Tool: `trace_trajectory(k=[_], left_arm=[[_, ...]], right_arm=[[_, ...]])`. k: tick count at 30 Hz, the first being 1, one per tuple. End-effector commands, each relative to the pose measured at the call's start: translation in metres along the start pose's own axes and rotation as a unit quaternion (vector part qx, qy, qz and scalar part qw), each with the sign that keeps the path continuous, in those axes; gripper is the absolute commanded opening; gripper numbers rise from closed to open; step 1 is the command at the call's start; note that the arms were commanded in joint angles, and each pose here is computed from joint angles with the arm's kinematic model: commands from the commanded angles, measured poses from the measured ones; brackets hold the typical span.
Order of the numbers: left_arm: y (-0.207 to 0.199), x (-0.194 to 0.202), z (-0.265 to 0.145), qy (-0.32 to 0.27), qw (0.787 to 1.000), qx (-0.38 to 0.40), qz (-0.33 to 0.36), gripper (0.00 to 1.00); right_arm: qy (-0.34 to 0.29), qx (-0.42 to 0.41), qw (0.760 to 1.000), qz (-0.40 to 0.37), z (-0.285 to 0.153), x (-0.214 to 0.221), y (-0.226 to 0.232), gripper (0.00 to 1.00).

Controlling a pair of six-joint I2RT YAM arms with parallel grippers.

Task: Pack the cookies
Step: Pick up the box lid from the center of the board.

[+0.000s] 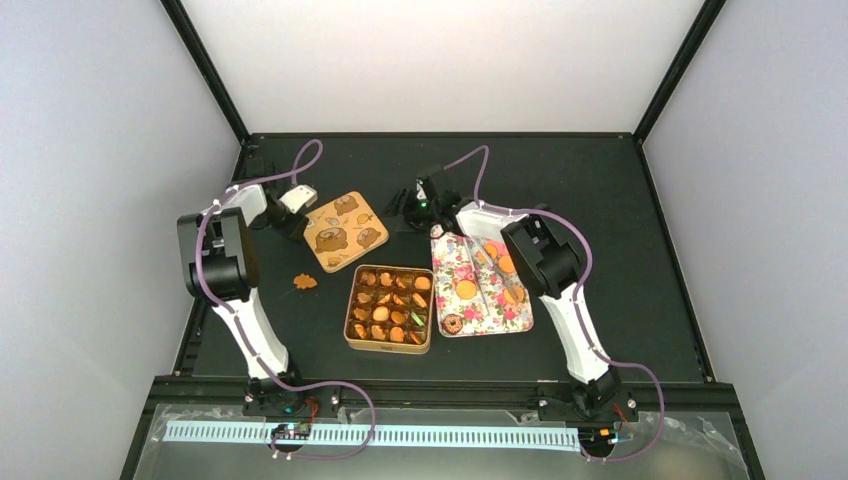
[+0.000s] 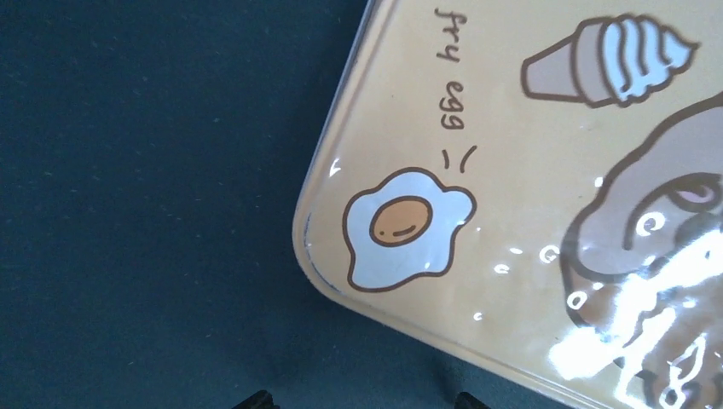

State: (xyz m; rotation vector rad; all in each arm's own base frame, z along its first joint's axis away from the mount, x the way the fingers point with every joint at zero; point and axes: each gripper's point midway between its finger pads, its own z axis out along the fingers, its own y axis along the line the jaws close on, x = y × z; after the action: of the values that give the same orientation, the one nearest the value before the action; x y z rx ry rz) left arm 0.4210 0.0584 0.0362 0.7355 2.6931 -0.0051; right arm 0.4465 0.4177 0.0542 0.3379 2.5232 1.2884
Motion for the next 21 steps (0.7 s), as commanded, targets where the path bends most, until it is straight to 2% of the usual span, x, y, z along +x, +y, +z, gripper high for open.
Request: trace_trajectory(k=[1, 11, 16, 21], left_arm=[[0.007, -0.012, 0.009, -0.001, 1.000, -0.011, 0.021, 0.55], [-0.026, -0.020, 0.021, 0.014, 0.995, 0.033, 0.096, 0.55], [-0.038, -0.021, 0.024, 0.022, 0.990, 0.042, 0.135, 0.55], [-0.042, -0.019, 0.027, 0.033, 0.987, 0.049, 0.148, 0.55]], right_arm=[[0.016, 0.024, 0.999, 0.014, 0.017, -0.001, -0.010, 0.68], [0.035, 0.018, 0.998, 0.045, 0.027, 0.006, -0.013, 0.68], [0.056, -0.038, 0.995, 0.076, 0.032, 0.017, -0.007, 0.67], [0.053, -0.132, 0.986, 0.087, 0.025, 0.017, 0.017, 0.65]])
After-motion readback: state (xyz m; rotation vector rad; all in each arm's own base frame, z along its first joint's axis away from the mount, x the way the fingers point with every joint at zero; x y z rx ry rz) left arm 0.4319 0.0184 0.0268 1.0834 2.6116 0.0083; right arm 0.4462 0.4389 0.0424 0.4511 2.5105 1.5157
